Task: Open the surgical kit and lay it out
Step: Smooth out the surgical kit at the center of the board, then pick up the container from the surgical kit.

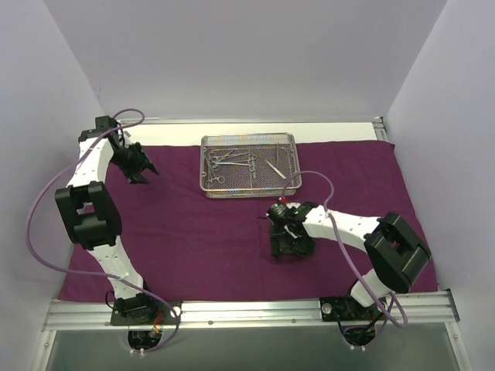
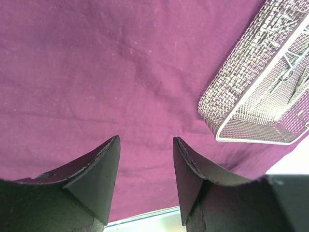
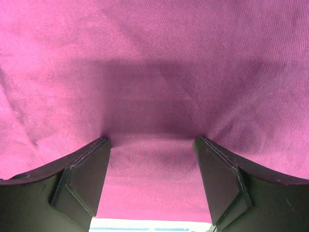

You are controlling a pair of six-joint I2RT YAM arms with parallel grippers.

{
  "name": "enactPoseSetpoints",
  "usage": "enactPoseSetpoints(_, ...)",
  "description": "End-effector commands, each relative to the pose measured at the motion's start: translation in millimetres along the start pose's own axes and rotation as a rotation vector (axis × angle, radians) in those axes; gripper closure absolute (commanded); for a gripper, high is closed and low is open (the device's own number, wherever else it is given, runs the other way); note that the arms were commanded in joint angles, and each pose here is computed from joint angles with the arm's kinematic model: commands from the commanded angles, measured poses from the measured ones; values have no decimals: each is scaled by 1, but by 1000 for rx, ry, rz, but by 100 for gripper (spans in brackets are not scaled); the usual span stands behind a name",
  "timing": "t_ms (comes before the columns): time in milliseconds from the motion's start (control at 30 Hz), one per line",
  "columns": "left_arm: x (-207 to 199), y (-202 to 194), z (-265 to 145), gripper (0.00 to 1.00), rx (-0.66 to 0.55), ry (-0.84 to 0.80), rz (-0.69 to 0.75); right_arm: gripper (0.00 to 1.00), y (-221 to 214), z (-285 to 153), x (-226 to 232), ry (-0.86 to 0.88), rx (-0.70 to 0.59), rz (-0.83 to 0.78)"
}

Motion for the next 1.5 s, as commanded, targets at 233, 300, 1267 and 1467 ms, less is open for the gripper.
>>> enactPoseSetpoints(233, -6, 8, -2, 43, -33, -16, 46, 20, 36, -15, -6, -147, -12, -4)
enactPoseSetpoints(300, -5, 9, -1, 43, -30, -9, 49, 20, 53, -18, -20, -150, -27, 51)
enactPoseSetpoints(1267, -59, -10, 24, 29, -9, -260, 232, 4, 289, -77, -84, 4, -468, 102)
enactPoseSetpoints(1467, -102, -15, 54, 21, -25, -332, 288, 0, 320, -32, -78, 7, -410, 19)
Point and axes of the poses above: each gripper's point midway between its finger pads, its own z axis out along the fingers, its own x axis along the line the jaws close on, y = z × x, the point moved 10 cm from there along -z, back along the fingers, and after that the axes turned 4 degrees about -z, right-handed, at the moved point
